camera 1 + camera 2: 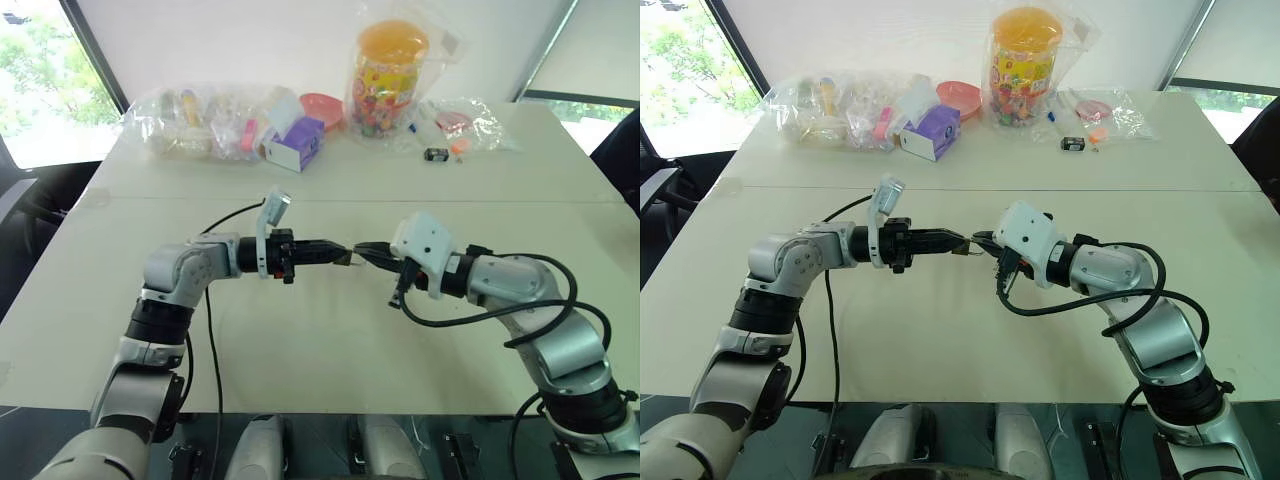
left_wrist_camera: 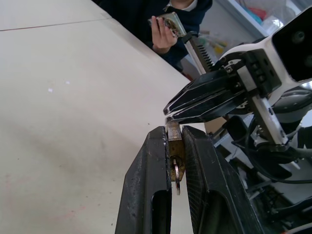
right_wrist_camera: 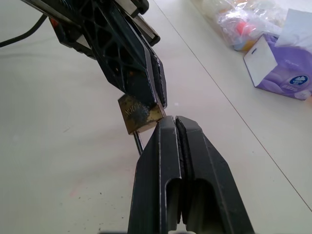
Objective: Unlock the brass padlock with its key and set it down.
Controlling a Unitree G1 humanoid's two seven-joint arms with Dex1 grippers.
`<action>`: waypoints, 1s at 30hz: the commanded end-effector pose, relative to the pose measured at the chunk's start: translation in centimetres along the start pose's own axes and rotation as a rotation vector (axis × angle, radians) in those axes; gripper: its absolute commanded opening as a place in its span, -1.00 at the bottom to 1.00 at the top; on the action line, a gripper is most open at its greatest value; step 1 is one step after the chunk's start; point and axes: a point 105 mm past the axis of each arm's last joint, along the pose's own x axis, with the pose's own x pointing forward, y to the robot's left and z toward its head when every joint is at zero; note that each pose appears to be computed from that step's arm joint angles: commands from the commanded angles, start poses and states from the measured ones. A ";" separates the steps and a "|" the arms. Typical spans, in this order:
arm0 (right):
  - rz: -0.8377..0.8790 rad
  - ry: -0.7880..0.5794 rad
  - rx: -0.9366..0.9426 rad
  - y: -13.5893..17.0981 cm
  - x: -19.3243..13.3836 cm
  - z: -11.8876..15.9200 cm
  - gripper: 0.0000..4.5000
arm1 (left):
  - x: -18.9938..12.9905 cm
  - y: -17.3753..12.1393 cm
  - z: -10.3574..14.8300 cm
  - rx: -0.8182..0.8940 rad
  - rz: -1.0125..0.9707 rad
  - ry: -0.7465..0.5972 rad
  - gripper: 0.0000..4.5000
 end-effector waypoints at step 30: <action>-0.176 0.210 0.022 2.2 -6.3 -3.3 -1.00 | 6.2 6.7 -4.3 -0.118 0.222 -0.038 -1.00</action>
